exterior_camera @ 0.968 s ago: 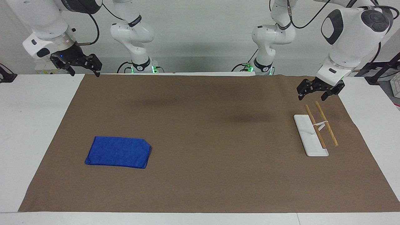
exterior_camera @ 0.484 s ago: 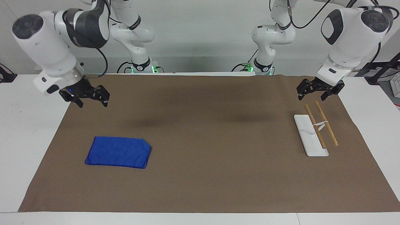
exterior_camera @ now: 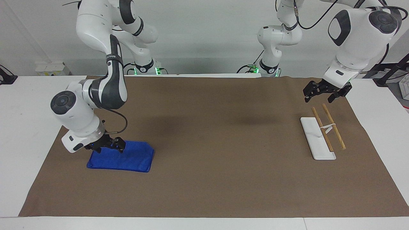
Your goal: Right arm passes towel to left arm to hang
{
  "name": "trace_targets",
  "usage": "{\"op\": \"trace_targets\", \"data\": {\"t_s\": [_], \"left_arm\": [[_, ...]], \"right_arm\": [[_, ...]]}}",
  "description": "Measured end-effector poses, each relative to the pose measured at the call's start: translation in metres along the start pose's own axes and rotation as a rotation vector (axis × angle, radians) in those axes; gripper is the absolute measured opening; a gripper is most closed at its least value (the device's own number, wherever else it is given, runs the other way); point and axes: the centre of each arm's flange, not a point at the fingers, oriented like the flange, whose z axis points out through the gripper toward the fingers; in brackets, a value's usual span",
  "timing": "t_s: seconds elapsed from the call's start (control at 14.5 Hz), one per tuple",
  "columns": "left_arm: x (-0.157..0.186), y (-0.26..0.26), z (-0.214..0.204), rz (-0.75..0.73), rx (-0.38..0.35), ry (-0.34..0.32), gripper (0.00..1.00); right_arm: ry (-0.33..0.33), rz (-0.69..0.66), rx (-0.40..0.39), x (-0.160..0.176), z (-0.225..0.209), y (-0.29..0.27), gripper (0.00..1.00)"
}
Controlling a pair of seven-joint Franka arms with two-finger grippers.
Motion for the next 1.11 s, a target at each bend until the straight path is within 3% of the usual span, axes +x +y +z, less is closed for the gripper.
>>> {"op": "trace_targets", "data": {"t_s": [0.48,0.69,1.11], "left_arm": [[0.0,0.0,0.001,-0.001,0.0,-0.002,0.99],[0.0,0.0,0.001,0.0,0.0,-0.003,0.99],[0.0,0.001,0.001,0.0,0.0,-0.003,0.99]], "right_arm": [[0.003,-0.007,0.0,-0.015,0.046,-0.011,0.98],[0.011,-0.004,-0.001,-0.017,0.054,-0.009,0.91],[0.045,0.001,-0.002,-0.013,0.062,-0.006,0.9]]}}
